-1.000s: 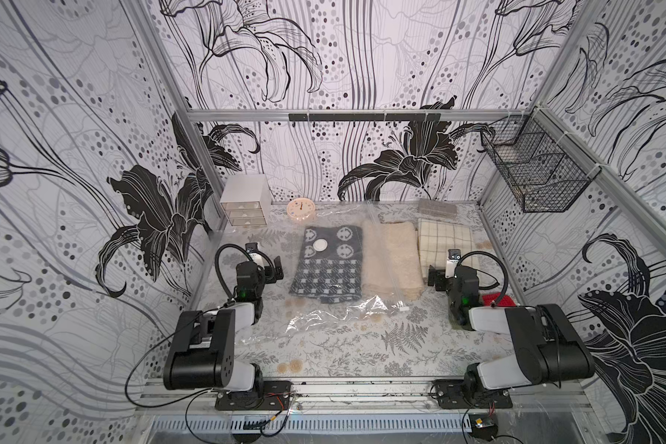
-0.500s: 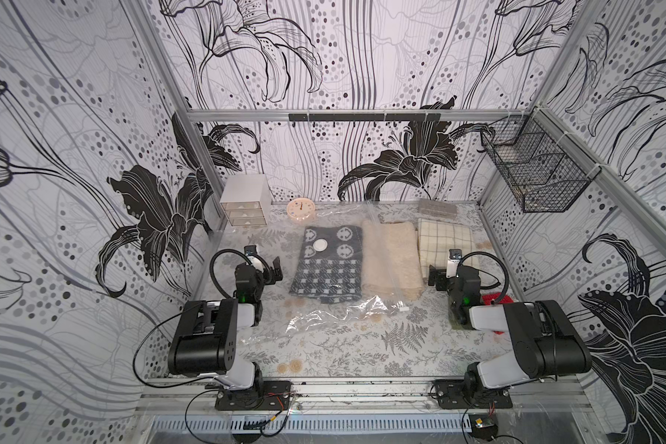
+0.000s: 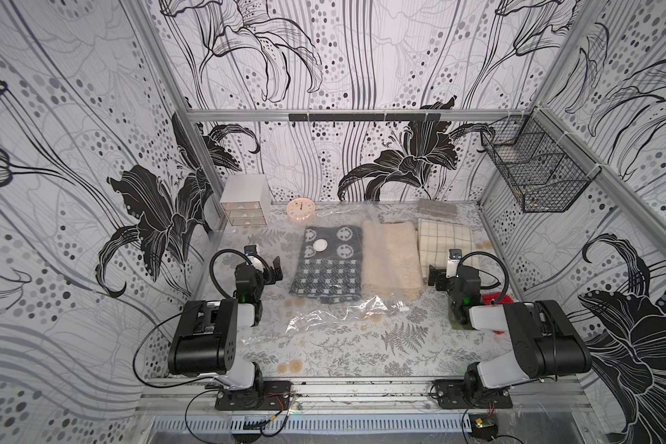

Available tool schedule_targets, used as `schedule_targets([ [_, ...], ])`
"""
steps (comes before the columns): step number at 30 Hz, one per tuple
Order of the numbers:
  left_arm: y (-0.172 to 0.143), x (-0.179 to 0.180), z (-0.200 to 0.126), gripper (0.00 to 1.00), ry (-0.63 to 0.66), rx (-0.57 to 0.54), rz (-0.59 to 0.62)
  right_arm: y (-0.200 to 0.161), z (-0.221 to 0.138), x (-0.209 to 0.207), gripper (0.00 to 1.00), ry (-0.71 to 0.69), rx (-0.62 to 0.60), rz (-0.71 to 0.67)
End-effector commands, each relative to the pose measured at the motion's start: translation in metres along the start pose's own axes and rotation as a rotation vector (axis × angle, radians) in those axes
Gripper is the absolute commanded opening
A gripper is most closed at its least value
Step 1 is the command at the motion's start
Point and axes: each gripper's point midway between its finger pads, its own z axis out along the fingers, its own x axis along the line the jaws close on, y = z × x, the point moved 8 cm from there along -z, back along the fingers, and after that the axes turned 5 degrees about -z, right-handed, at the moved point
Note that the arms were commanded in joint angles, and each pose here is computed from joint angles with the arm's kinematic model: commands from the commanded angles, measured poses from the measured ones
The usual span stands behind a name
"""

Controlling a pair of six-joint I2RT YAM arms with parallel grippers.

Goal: Take the scarf out of the vacuum bag
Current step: Reset both arms

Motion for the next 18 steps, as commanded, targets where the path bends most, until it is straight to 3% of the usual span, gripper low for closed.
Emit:
schedule_targets([
  [1, 0.0101, -0.0003, -0.0001, 0.99, -0.008, -0.060, 0.010, 0.0088, 0.0025, -0.0020, 1.00, -0.002, -0.033, 0.015],
  [18, 0.0107, 0.0002, 0.0005, 0.99, -0.006, -0.058, 0.009, 0.0088, 0.0024, -0.0017, 1.00, -0.001, -0.033, 0.016],
])
